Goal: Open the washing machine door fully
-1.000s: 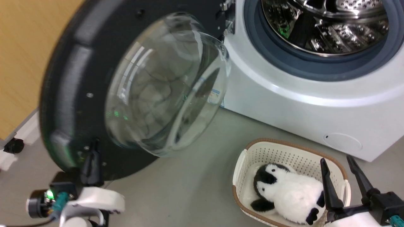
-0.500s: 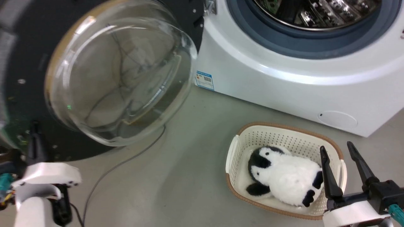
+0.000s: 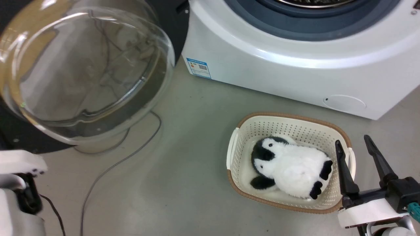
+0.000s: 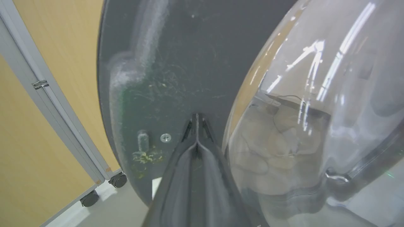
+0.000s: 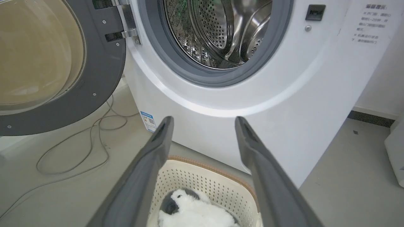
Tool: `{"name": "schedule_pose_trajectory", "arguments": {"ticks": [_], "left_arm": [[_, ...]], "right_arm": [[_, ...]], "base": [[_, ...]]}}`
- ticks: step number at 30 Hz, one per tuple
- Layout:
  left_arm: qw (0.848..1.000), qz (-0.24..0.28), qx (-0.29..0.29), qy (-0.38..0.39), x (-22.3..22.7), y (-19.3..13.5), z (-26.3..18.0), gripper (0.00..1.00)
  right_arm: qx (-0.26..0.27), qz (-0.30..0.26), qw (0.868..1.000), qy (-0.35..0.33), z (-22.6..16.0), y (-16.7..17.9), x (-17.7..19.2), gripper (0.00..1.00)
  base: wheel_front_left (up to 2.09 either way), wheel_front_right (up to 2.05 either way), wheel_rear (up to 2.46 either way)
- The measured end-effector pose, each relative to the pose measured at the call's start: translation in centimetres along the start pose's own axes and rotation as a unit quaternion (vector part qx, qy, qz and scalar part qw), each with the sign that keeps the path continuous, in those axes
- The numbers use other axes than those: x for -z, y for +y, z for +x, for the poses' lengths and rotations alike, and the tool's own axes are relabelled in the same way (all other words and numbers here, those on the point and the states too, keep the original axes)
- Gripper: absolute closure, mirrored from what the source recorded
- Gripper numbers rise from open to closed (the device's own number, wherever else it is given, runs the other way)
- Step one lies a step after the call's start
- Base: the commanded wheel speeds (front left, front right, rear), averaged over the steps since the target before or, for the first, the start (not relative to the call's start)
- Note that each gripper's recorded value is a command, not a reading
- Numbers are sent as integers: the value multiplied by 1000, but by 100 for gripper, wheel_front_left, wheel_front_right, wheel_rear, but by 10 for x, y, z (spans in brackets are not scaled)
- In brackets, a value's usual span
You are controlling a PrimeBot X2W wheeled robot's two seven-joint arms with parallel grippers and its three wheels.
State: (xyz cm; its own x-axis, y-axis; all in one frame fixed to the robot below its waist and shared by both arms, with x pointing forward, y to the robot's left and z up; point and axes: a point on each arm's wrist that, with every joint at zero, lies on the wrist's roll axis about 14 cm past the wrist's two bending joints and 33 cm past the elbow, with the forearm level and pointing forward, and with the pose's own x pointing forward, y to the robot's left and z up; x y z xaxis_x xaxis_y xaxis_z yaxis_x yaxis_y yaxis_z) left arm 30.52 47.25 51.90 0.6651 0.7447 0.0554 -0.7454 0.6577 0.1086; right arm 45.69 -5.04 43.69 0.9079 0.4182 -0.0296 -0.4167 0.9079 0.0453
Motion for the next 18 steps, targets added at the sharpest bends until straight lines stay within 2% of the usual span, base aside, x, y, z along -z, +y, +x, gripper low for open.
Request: {"name": "schedule_pose_trajectory", "arguments": {"ticks": [9,18], "left_arm": [[1000,5,-9,9,2,3,21,100],[1000,5,-8,13,3,7,23,100]], "right_arm": [[16,-5,1000,10,-3,-14,7,0],[27,-10,1000,3,-6,-21,1,0]], "base": [[0,0,0],[0,0,0]]}}
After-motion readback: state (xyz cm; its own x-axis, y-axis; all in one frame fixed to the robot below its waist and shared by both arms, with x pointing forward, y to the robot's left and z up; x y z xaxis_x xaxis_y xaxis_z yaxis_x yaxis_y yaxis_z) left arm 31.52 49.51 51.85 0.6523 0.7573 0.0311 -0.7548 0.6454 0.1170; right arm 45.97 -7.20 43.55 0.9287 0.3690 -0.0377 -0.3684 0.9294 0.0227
